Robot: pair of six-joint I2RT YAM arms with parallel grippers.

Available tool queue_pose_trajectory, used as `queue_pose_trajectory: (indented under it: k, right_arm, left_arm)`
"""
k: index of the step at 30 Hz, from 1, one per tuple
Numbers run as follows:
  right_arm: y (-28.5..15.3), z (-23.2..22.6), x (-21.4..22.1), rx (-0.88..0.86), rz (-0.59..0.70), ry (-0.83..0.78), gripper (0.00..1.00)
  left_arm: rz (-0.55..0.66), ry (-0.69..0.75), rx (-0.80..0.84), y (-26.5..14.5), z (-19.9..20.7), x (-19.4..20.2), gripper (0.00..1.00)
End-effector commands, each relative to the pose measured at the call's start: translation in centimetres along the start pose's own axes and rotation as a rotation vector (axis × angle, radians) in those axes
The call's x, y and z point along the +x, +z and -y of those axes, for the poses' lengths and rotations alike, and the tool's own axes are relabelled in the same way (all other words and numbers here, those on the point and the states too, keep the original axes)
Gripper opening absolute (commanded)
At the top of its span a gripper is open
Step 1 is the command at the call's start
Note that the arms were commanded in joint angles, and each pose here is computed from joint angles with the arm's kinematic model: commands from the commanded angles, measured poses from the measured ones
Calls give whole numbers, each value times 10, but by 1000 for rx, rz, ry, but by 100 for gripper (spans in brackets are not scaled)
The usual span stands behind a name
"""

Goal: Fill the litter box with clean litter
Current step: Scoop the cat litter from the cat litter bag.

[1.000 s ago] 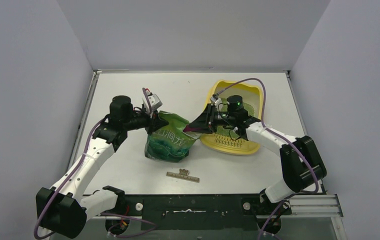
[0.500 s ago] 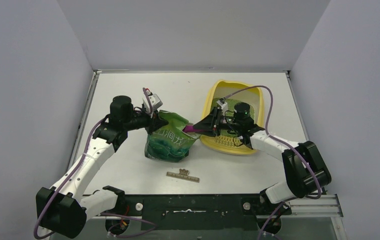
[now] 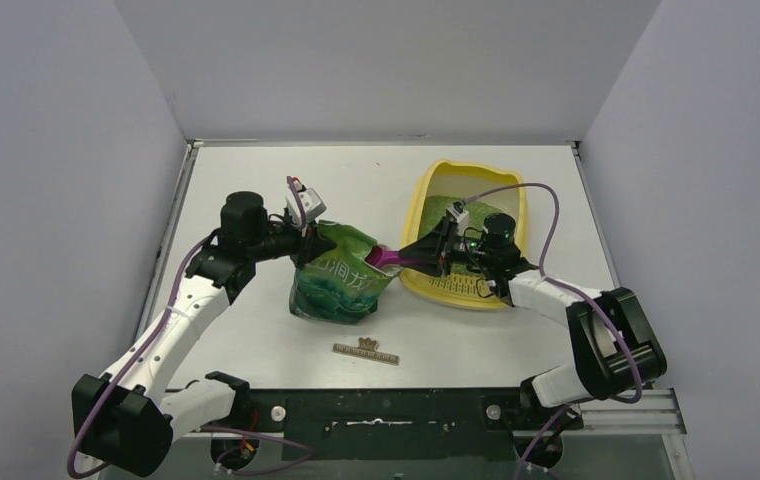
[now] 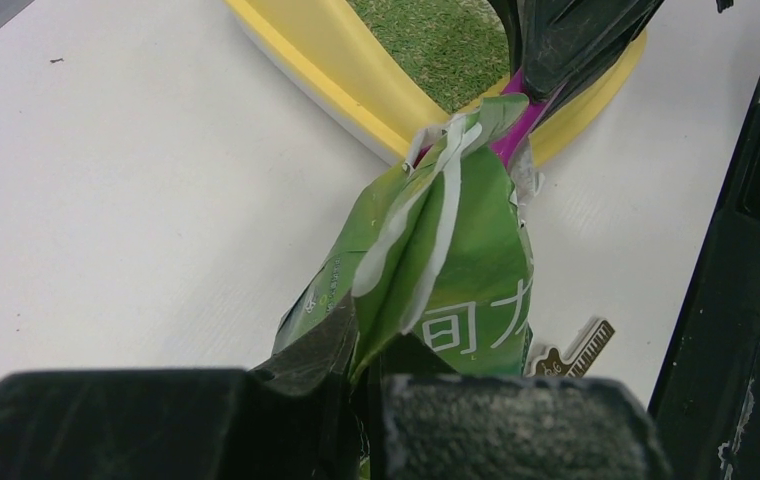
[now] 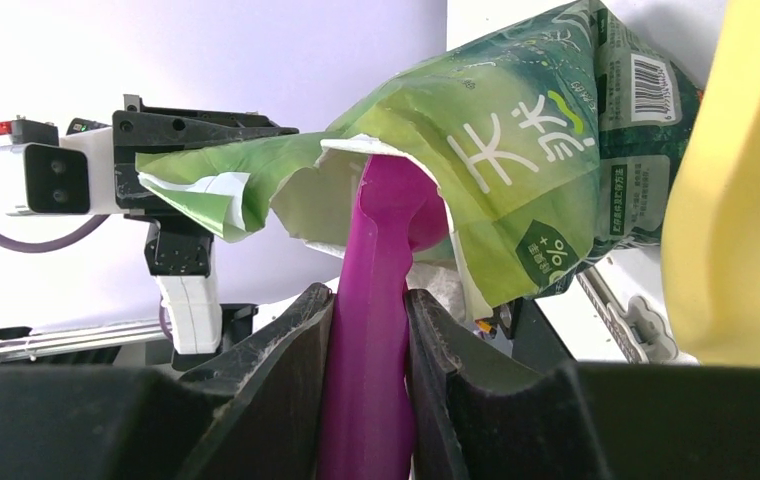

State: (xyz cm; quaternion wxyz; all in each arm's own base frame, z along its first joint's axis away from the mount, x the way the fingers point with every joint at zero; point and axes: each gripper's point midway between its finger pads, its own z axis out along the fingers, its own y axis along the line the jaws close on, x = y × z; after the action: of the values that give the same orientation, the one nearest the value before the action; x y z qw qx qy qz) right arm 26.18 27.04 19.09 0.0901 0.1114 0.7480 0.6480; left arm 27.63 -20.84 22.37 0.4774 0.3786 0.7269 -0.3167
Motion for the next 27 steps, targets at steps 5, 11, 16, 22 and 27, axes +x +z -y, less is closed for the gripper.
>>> queue_pose_trajectory:
  k: [5, 11, 16, 22, 27]
  right_arm:
    - [-22, -39, -6, -105, 49, -128, 0]
    - [-32, -35, -5, -56, 48, -133, 0]
    - [-37, -35, 0, -33, 34, -157, 0]
    - [-42, -40, 5, -27, 12, -184, 0]
    - [-48, -42, 8, -28, 0, -194, 0]
  left_arm:
    - [20, 37, -19, -3, -3, -12, 0]
    - [16, 38, -20, -2, -4, -11, 0]
    - [15, 37, -19, -2, -4, -11, 0]
    - [16, 38, -19, -3, -3, -11, 0]
    - [16, 37, -20, -4, -3, -10, 0]
